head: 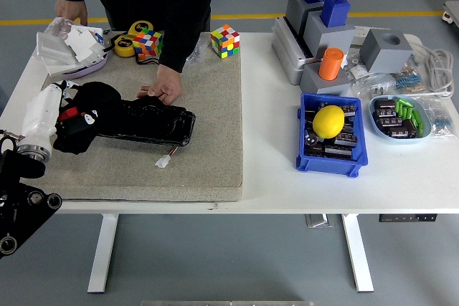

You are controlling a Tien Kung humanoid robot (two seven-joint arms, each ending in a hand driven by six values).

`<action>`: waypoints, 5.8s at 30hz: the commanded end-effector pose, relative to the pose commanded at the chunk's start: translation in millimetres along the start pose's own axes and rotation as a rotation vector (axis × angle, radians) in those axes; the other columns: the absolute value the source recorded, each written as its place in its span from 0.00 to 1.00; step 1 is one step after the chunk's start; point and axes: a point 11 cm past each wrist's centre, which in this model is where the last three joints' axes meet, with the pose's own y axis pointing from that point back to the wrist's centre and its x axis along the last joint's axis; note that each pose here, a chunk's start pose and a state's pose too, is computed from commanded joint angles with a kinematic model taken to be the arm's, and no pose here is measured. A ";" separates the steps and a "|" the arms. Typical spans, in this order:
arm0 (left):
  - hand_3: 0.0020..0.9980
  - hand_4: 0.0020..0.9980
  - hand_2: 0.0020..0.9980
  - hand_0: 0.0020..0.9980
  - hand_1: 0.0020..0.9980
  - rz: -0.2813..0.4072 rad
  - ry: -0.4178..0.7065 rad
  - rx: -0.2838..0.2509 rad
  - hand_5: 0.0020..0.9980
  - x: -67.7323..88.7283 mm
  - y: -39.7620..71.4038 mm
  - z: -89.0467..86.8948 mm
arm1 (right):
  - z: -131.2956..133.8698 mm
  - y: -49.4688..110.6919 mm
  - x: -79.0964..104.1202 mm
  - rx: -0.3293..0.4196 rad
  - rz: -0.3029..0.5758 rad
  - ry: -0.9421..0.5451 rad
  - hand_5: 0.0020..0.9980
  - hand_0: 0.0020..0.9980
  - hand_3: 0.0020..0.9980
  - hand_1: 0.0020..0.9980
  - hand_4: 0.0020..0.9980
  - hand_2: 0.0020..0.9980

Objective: Pick the rag up,wipe the panel,place it on the desk

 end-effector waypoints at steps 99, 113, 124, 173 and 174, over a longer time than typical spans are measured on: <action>0.66 0.57 0.22 0.17 0.08 -0.068 -0.042 -0.049 0.11 -19.2 -1.7 3.3 | -4.7 0.8 5.0 -0.014 0.007 0.002 0.61 0.72 0.61 0.63 1.00 0.67; 0.66 0.57 0.22 0.17 0.08 -0.016 -0.059 0.002 0.11 -0.7 -7.3 -20.2 | -5.8 0.9 3.8 -0.013 0.005 0.001 0.61 0.72 0.61 0.63 1.00 0.67; 0.66 0.57 0.22 0.17 0.08 0.026 -0.065 0.028 0.11 14.9 -11.5 -32.3 | -5.5 0.9 4.0 -0.015 0.007 0.004 0.61 0.72 0.61 0.63 1.00 0.67; 0.66 0.57 0.21 0.17 0.08 -0.108 -0.051 -0.136 0.10 -38.3 0.4 32.4 | -10.3 1.3 4.1 0.000 0.004 0.003 0.61 0.72 0.62 0.62 1.00 0.67; 0.66 0.57 0.21 0.17 0.08 -0.113 -0.054 -0.138 0.10 -39.8 1.0 33.2 | -10.3 1.3 4.2 -0.001 0.004 0.005 0.61 0.72 0.62 0.62 1.00 0.67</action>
